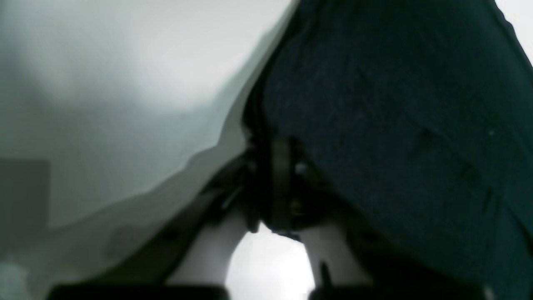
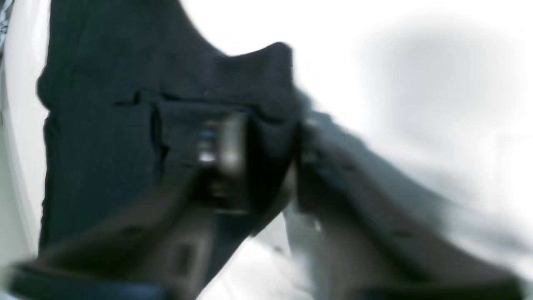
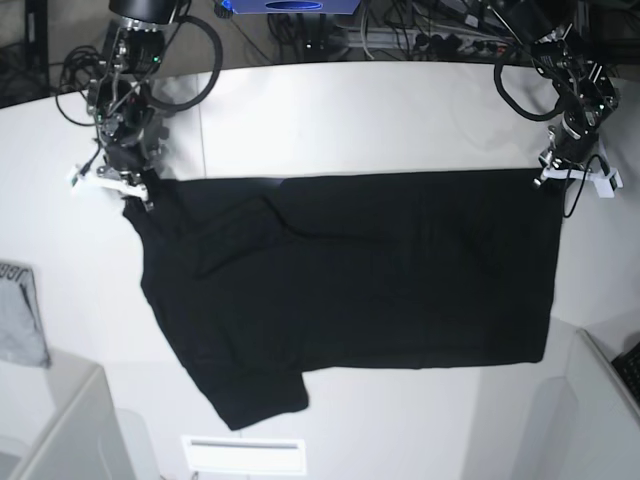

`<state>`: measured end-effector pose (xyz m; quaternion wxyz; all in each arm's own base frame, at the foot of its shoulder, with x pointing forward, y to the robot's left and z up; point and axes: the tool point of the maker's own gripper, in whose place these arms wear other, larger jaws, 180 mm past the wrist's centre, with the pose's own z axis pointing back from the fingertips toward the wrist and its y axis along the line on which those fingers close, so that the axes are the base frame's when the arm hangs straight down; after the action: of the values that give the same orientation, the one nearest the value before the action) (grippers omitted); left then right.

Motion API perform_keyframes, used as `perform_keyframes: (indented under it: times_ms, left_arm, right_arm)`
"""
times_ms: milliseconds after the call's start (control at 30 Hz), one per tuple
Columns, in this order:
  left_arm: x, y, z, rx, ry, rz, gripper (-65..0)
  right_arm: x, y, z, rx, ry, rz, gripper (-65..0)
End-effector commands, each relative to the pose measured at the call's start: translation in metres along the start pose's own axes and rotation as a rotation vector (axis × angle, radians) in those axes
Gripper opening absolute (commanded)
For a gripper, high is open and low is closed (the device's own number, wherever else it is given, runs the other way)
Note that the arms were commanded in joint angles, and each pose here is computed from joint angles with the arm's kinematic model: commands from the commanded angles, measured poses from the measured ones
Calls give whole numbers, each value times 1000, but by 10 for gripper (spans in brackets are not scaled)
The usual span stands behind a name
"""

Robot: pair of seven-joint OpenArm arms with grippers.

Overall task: Fold the T-shirt properly
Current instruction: 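Drag the shirt with both grippers, folding the collar half under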

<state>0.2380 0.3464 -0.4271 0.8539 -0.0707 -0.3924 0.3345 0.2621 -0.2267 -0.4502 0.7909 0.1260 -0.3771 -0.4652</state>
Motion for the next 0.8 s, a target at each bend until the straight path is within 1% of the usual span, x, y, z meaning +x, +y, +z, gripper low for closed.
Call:
perform_keyframes:
  times_ms: [0, 33, 67, 133, 200, 367, 767]
  left_arm:
    - [0, 3, -1, 10, 20, -10, -650]
    - [-3, 4, -1, 13, 27, -7, -650]
    - [-4, 5, 0, 15, 31, -9, -650]
    - [-2, 6, 1, 17, 27, -13, -650]
    - [-7, 11, 4, 29, 38, -18, -650]
    - [-2, 19, 18, 48, 26, -69, -650]
    - [-9, 37, 60, 101, 32, -179, -650]
  right_arm:
    - [-23, -11, 1, -30, 93, 1, -594]
    - [-21, -8, 1, -2, 91, 22, -650]
    - [-20, -6, 1, 16, 89, 38, -650]
    - [-19, -5, 2, 22, 88, 39, -650]
    - [-22, -11, 5, 13, 92, 42, -650]
    - [-6, -21, 18, -2, 46, 31, -650]
    - [-4, -41, 56, -27, 27, 86, -650]
